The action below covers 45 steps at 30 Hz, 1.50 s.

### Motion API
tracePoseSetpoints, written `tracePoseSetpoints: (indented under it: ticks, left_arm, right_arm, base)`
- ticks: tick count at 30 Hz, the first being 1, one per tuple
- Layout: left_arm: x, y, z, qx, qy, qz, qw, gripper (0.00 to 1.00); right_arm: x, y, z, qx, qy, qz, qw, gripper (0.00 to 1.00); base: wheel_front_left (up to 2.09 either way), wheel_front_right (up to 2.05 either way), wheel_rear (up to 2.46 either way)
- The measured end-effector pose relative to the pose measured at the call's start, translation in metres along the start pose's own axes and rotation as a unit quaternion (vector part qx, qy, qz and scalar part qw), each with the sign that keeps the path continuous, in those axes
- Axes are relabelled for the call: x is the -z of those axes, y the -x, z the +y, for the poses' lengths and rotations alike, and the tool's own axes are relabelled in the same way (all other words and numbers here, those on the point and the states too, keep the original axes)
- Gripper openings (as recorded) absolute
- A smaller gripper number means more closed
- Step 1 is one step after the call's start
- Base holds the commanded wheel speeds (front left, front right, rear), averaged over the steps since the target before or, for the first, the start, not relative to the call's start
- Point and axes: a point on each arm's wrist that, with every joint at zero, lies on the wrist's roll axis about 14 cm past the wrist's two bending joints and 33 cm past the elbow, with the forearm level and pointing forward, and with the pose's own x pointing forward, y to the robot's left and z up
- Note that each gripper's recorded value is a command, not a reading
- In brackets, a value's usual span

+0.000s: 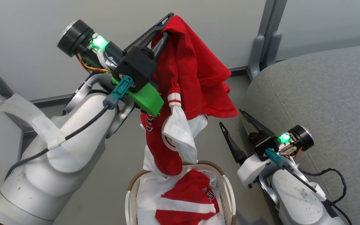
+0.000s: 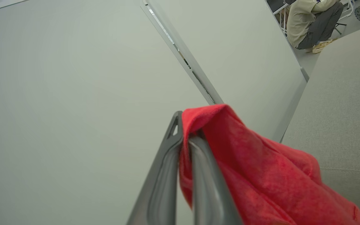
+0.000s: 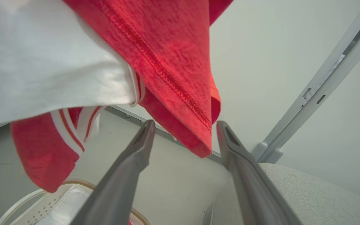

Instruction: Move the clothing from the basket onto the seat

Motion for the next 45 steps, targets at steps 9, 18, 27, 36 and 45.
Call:
tracePoseSetpoints:
  ticks: [9,18,27,36,45]
  left_arm:
    - [-0.017,0.001,-0.012,0.016,0.001,-0.022,1.0,0.0]
    - [-0.005,0.007,-0.024,0.028,0.021,-0.003,0.999,0.0]
    - [0.02,0.017,-0.027,0.016,0.063,0.024,0.998,0.0]
    - [0.055,0.035,-0.035,-0.006,0.12,0.053,0.991,1.0]
    - [0.094,0.06,-0.061,-0.039,0.199,0.093,0.975,1.0]
  right_arm:
    - [-0.027,-0.02,-0.007,-0.004,0.023,-0.036,0.999,1.0]
    - [-0.078,-0.037,0.001,-0.023,0.026,-0.108,0.994,0.49]
    - [-0.075,-0.037,0.014,-0.044,0.01,-0.103,0.994,0.0]
    - [-0.074,-0.035,0.013,-0.042,0.005,-0.101,0.994,0.0]
    - [-0.072,-0.033,0.006,-0.029,-0.003,-0.1,0.995,0.0]
  base:
    - [0.0,0.0,0.0]
    - [0.0,0.0,0.0]
    - [0.0,0.0,0.0]
    - [0.0,0.0,0.0]
    - [0.0,0.0,0.0]
